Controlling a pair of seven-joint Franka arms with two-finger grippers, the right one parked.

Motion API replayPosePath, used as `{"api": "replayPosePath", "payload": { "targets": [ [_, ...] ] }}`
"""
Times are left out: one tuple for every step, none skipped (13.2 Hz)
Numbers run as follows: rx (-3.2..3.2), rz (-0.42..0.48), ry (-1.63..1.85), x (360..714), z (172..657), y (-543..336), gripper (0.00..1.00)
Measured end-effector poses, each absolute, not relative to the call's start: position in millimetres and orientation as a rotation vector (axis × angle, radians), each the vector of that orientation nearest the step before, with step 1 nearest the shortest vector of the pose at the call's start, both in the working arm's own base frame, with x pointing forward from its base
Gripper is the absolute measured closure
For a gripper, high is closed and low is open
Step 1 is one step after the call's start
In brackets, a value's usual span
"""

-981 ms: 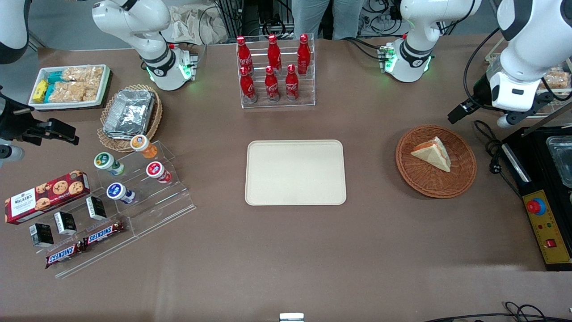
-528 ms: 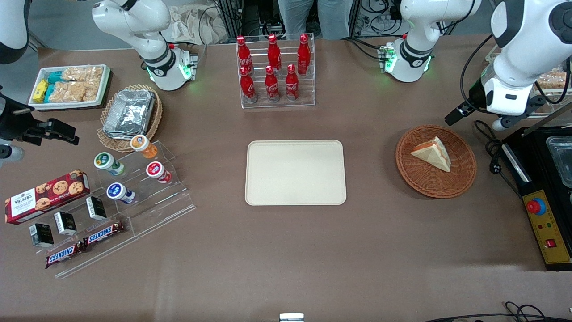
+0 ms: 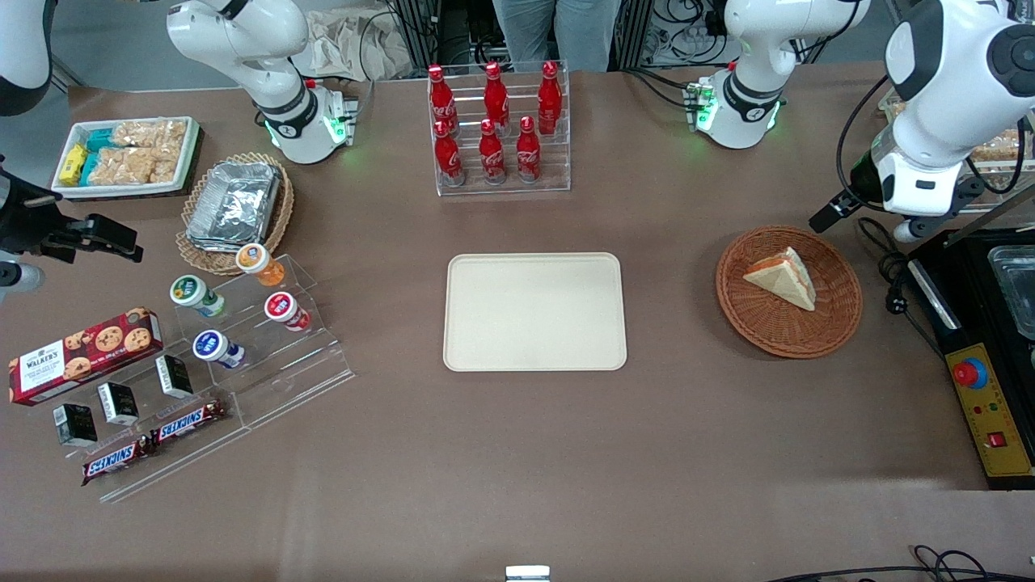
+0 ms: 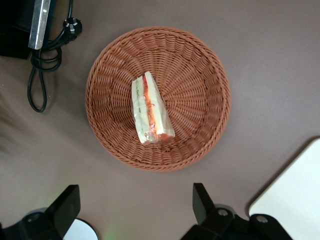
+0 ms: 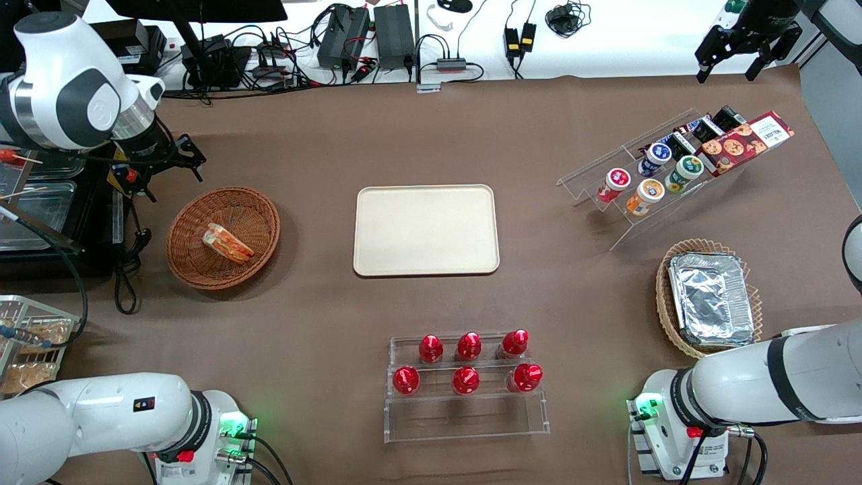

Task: Place sandwich from basket to tray
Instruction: 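Lower the open left gripper down onto the sandwich in the basket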

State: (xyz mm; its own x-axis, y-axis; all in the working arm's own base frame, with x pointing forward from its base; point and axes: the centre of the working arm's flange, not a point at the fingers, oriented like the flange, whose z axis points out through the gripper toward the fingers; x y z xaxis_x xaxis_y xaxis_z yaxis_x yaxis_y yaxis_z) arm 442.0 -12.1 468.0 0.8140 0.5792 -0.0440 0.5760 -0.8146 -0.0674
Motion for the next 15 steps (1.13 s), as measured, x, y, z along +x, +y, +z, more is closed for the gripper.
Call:
{"api": "replayPosePath", "payload": {
  "targets": [
    [-2.942,0.096,-0.942,440,461,-11,0.00],
    [-2.941,0.095,-0.945,437,454,-10,0.00],
    [-2.939,0.093,-0.952,435,446,-10,0.00],
    [-2.936,0.089,-0.961,433,439,-10,0.00],
    [-2.935,0.084,-0.969,431,432,-9,0.00],
    [-2.935,0.077,-0.973,429,425,-9,0.00],
    [-2.936,0.070,-0.976,427,418,-8,0.00],
    [-2.937,0.062,-0.979,425,411,-8,0.00],
    [-2.939,0.052,-0.982,423,404,-7,0.00],
    [-2.940,0.044,-0.983,422,399,-7,0.00],
    [-2.940,0.043,-0.985,420,394,-7,0.00],
    [-2.939,0.041,-0.991,419,389,-6,0.00],
    [-2.935,0.039,-1.006,419,385,-2,0.00],
    [-2.931,0.036,-1.023,419,381,3,0.00],
    [-2.928,0.031,-1.037,419,377,7,0.00]
  ]
}}
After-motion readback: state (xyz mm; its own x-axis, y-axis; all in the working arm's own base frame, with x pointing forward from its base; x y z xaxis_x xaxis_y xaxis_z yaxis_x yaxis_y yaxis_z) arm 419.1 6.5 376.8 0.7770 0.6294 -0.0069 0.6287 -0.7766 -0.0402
